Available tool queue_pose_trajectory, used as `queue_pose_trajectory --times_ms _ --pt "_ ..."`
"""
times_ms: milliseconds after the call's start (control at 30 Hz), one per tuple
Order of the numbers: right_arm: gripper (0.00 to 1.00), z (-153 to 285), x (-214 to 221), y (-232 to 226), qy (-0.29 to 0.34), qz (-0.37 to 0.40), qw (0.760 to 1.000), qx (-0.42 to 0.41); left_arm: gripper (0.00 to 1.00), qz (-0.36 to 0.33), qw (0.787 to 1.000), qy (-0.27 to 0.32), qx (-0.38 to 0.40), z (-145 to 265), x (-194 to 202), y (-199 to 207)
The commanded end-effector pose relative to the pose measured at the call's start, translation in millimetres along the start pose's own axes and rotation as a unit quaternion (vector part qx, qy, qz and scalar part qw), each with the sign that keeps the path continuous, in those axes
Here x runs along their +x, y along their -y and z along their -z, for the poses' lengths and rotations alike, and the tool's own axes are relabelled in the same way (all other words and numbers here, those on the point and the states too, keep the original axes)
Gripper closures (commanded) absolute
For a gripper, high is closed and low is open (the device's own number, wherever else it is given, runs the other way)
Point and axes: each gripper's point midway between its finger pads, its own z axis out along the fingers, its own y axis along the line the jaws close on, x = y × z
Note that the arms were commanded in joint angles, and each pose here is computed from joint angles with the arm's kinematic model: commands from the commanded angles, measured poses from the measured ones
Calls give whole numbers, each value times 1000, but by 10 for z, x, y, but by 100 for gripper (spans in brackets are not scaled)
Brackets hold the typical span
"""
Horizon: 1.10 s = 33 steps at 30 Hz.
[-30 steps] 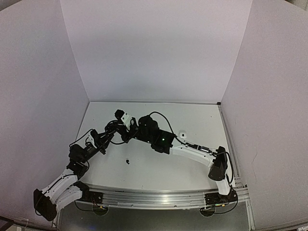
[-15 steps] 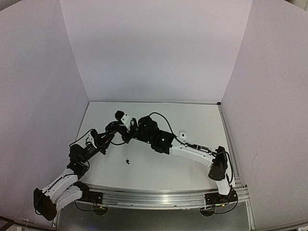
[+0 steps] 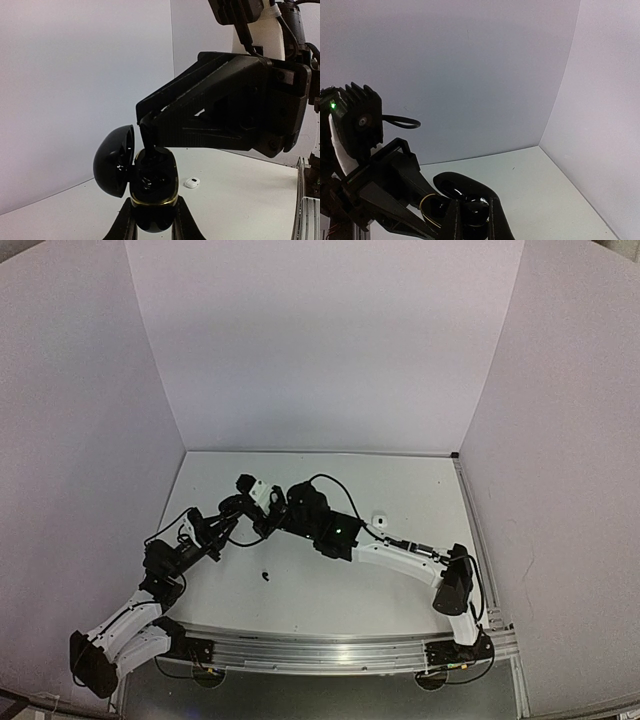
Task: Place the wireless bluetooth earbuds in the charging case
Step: Insert the right earbud into the right side groove of the charging case.
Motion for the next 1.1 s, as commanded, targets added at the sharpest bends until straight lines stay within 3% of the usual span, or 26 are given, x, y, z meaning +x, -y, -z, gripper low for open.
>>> queue_pose_trajectory --times_ms 0,233,433,733,867,1067 --pt "100 -19 86 -16 -1 40 999 -5 100 -3 999 50 -8 -15 -313 -23" --pt "99 -44 208 -69 -15 59 998 -2 100 -7 999 52 -11 -20 -326 -37" --pt "86 -49 221 -44 -22 50 998 7 100 -17 999 50 -6 -30 -317 -21" --pt "81 -93 178 -13 -19 43 999 16 100 -8 999 47 -2 -38 -309 -12" --pt "73 -97 128 -12 -15 34 999 15 100 -8 999 44 -2 -38 -299 -13" --pt "53 -38 -199 -76 17 -20 1000 -13 100 10 999 27 -46 -54 -209 -176"
